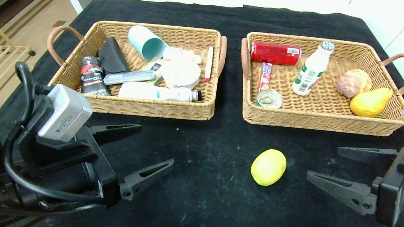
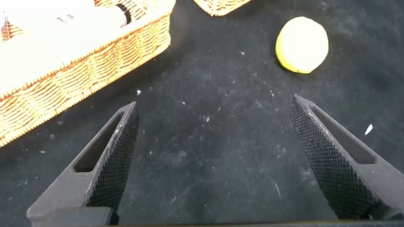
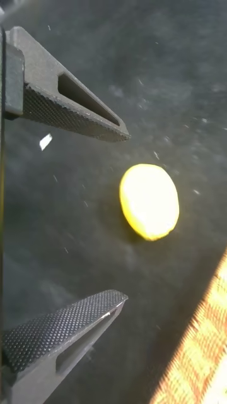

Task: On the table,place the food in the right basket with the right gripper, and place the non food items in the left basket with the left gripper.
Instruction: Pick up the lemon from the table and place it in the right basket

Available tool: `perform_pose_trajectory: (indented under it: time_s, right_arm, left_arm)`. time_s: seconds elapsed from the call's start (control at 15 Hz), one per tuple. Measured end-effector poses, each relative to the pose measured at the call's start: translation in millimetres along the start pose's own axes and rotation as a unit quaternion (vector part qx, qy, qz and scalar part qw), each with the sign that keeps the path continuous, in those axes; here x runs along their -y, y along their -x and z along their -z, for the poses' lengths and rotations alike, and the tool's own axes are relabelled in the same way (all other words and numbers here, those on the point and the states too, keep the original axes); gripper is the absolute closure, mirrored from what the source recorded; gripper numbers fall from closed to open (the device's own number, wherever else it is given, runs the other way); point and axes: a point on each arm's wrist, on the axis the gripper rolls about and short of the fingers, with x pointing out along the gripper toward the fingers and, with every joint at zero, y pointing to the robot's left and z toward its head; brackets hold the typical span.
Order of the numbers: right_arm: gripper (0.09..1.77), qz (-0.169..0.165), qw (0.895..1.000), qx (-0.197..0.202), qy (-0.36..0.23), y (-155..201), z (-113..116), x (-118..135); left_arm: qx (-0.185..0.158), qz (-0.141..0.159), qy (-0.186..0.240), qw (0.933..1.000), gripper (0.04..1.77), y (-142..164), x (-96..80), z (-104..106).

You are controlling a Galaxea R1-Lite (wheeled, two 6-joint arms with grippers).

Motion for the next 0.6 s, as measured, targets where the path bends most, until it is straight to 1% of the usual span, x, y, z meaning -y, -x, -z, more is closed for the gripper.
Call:
perform_pose_trajectory:
  time_s: [0.13,0.27,0.33,0.47,0.6]
  right_arm:
    - [0.15,0.038,0.999,-0.009,-0.016,-5.3,-17.8,-17.6]
    - [0.15,0.084,0.995,-0.027,-0.042,-15.8,-31.8,-32.8]
    - [0.15,0.096,0.993,-0.040,-0.061,-20.5,-37.9,-39.6]
    - [0.15,0.114,0.985,-0.077,-0.104,-28.9,-47.9,-49.5]
    - [0.15,0.133,0.974,-0.106,-0.153,-38.3,-56.2,-55.1]
  left_arm:
    - [0.002,-0.002,0.000,1.0000,0.10,0.9,-0.4,-0.5]
    - [0.003,-0.006,0.000,1.0000,0.10,2.1,-1.9,-0.9]
    - [0.003,-0.008,0.000,1.0000,0.09,2.2,-2.7,-0.8]
    - [0.001,-0.010,0.000,0.9999,0.09,2.4,-3.7,-0.3]
    - [-0.002,-0.012,0.003,0.9999,0.09,1.6,-5.0,0.7]
